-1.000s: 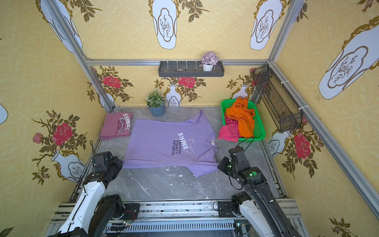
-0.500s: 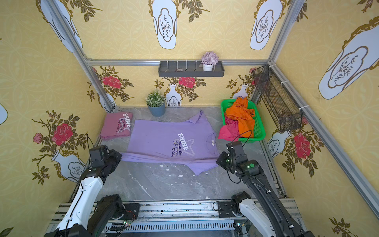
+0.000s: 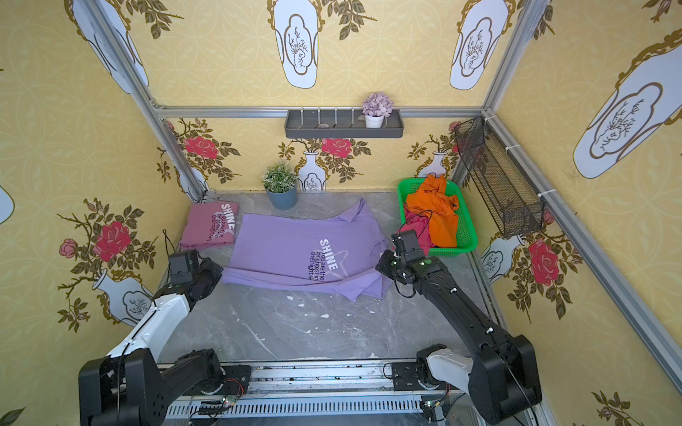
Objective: Fold and stack t-shirts
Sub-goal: Fold the T-shirt.
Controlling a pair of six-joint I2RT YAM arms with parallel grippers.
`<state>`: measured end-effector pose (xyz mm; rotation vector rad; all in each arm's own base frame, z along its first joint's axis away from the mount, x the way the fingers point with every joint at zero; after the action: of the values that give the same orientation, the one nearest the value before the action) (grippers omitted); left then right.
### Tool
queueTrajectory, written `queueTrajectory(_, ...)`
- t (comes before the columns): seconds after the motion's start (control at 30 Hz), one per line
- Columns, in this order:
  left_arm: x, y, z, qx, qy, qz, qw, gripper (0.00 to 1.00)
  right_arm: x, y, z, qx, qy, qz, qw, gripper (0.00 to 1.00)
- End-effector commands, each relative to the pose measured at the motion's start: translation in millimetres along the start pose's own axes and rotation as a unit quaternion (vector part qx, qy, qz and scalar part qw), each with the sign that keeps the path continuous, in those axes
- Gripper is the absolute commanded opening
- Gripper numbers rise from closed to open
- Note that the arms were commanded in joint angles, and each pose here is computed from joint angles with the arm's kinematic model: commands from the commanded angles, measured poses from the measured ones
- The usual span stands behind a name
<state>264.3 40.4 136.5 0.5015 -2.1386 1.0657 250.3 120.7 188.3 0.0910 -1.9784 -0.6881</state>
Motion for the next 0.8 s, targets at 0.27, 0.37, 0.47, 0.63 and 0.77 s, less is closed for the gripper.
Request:
queueTrajectory(0.27, -35, -23, -7, -0.028, -0.011, 0.002, 1.000, 0.00, -30, 12, -40, 0.025, -0.036, -0.016, 0.999, 0.00)
queueTrajectory(0.37, -44, -27, -6, -0.030, -0.007, 0.000, 1.000, 0.00, -38, 13, -49, 0.026, -0.037, -0.014, 0.999, 0.00)
queueTrajectory(0.47, -53, -28, -6, -0.029, -0.006, -0.002, 1.000, 0.00, -44, 13, -56, 0.028, -0.038, -0.009, 0.999, 0.00)
queueTrajectory(0.63, -61, -33, -8, -0.032, -0.007, -0.004, 0.999, 0.00, -50, 13, -61, 0.028, -0.039, -0.010, 0.999, 0.00)
queueTrajectory(0.77, -69, -32, -8, -0.032, -0.005, -0.008, 0.999, 0.00, -55, 13, -63, 0.028, -0.035, -0.011, 0.999, 0.00)
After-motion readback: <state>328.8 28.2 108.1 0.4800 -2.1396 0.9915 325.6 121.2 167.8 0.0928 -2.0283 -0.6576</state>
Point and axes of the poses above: each gripper's point midway between its finger pads, its own x axis back along the fingers, its own y axis along the line the jaws close on, z = x × y, the point moved 7 cm from there along x, back along the fingers, and after that the axes turned 3 degrees about -x, right-handed, at the moved point
